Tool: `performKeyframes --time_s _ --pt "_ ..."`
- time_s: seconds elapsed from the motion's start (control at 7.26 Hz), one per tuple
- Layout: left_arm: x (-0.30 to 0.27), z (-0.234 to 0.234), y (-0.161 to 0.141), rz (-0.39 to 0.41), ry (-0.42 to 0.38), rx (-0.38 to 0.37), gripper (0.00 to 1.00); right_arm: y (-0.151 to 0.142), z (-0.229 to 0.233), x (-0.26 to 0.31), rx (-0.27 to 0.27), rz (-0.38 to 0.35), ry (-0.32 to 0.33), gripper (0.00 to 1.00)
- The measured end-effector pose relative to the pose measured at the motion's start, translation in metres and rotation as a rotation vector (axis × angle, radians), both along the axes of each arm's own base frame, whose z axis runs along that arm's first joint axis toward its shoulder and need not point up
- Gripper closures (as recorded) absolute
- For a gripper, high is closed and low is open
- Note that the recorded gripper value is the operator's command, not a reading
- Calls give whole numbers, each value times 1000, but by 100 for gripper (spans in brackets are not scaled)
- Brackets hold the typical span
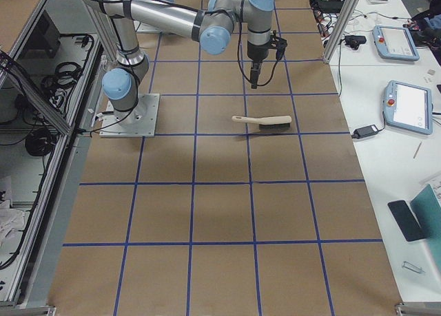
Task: Sweep and dump trash into bin
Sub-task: 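Tilt the dustpan over the bin with the left gripper while the right releases the brush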
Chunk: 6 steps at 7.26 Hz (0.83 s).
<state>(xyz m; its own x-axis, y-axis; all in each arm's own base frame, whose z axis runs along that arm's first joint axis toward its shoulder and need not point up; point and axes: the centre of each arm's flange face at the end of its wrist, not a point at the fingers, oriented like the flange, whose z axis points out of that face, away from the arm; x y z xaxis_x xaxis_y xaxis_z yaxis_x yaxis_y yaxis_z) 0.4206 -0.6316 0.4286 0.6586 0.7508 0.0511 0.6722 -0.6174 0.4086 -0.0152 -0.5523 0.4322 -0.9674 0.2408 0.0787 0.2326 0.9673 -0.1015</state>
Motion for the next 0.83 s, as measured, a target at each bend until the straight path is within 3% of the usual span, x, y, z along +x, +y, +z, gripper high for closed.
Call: performKeyframes --time_s 0.41,0.83 --pt "-22 11 -11 -61 -61 -7 86 -2 7 31 -31 41 -70 0" --pt "-39 9 -13 -112 -128 -47 86 1 38 61 -64 75 -73 0"
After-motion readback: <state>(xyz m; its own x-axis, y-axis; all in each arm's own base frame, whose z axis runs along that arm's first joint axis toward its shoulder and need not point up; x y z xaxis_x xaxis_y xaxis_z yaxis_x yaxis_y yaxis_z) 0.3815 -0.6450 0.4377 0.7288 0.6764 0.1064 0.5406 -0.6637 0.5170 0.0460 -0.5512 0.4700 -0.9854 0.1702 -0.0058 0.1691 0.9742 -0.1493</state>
